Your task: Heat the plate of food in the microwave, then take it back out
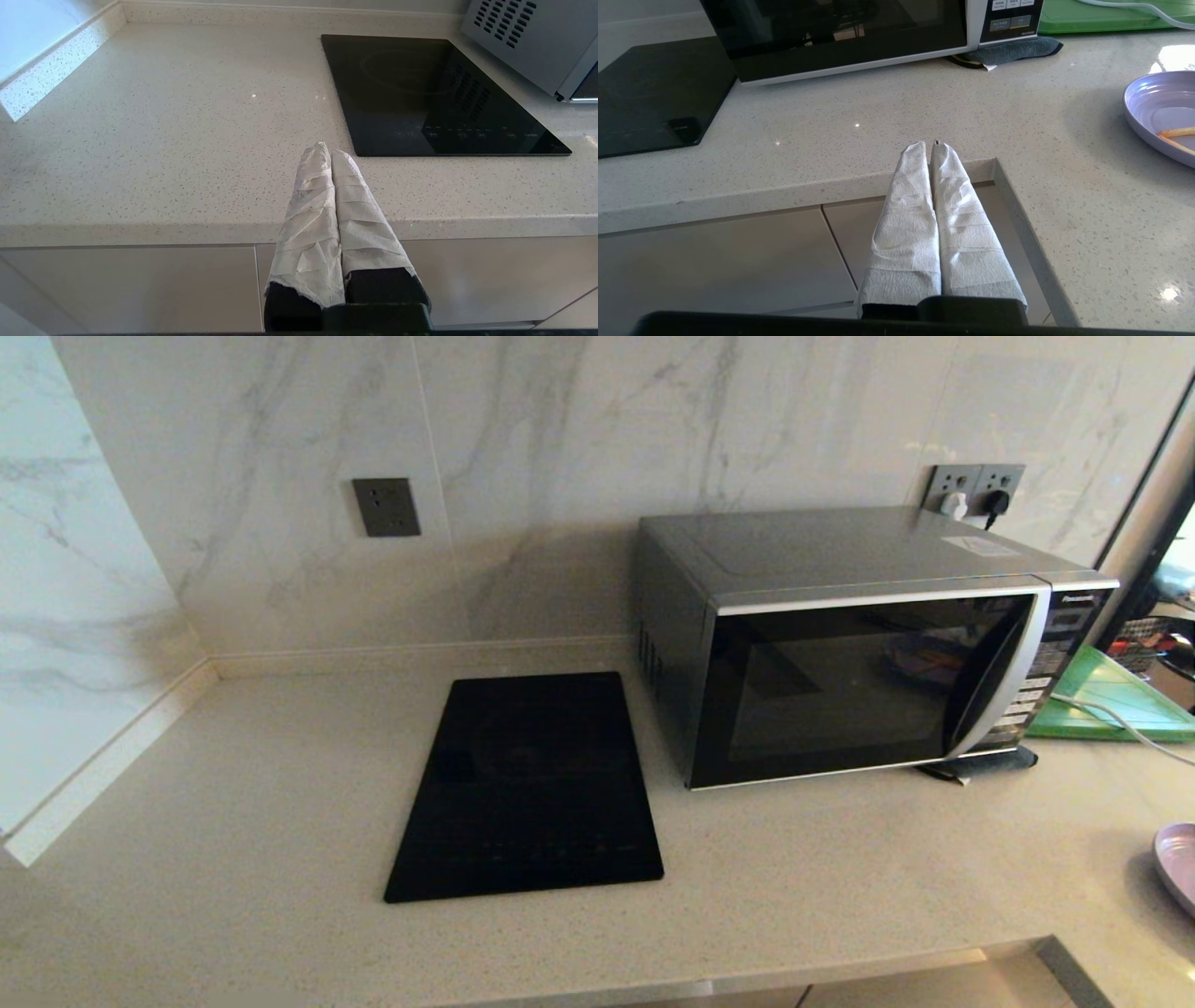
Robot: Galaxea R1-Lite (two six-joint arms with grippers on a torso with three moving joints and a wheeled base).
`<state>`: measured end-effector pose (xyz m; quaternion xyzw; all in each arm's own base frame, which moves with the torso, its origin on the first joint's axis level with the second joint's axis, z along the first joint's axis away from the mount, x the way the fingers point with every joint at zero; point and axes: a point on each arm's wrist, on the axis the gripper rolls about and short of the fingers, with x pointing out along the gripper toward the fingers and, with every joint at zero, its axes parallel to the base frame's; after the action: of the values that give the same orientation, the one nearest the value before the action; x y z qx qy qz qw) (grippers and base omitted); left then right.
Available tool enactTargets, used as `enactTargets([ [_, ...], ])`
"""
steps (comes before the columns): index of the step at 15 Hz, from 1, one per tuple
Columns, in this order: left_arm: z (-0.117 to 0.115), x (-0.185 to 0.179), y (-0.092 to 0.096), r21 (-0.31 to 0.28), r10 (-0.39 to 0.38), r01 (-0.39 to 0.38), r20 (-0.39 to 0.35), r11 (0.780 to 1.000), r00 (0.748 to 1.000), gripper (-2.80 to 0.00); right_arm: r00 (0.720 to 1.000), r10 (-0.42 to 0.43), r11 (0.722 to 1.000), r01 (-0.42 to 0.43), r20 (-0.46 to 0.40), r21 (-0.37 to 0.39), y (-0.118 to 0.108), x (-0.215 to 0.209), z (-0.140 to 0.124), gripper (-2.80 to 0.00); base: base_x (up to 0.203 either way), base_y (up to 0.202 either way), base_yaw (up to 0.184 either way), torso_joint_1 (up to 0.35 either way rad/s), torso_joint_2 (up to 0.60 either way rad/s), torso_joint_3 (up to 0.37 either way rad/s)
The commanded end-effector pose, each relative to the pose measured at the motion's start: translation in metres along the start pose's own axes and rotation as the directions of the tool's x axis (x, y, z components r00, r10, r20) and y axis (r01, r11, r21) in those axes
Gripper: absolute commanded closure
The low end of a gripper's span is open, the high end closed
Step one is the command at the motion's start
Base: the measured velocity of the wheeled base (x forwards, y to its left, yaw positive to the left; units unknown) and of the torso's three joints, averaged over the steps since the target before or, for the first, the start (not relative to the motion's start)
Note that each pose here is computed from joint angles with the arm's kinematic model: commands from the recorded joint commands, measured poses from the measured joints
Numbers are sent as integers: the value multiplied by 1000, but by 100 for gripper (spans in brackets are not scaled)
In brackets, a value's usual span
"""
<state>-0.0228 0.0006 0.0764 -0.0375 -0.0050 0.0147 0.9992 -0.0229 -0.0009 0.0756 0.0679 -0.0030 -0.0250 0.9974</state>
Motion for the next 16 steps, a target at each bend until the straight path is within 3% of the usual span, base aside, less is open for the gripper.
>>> enactTargets([
  [1, 0, 0, 0, 0, 1, -1, -1, 1000, 1000, 0, 1000, -2, 1000, 2, -2, 0, 0, 0, 0, 0, 0, 0, 0, 0, 0, 0],
  [16, 0, 0, 0, 0, 1, -1, -1, 1000, 1000, 0, 1000, -2, 1000, 2, -2, 0, 0, 0, 0, 0, 0, 0, 0, 0, 0, 0],
])
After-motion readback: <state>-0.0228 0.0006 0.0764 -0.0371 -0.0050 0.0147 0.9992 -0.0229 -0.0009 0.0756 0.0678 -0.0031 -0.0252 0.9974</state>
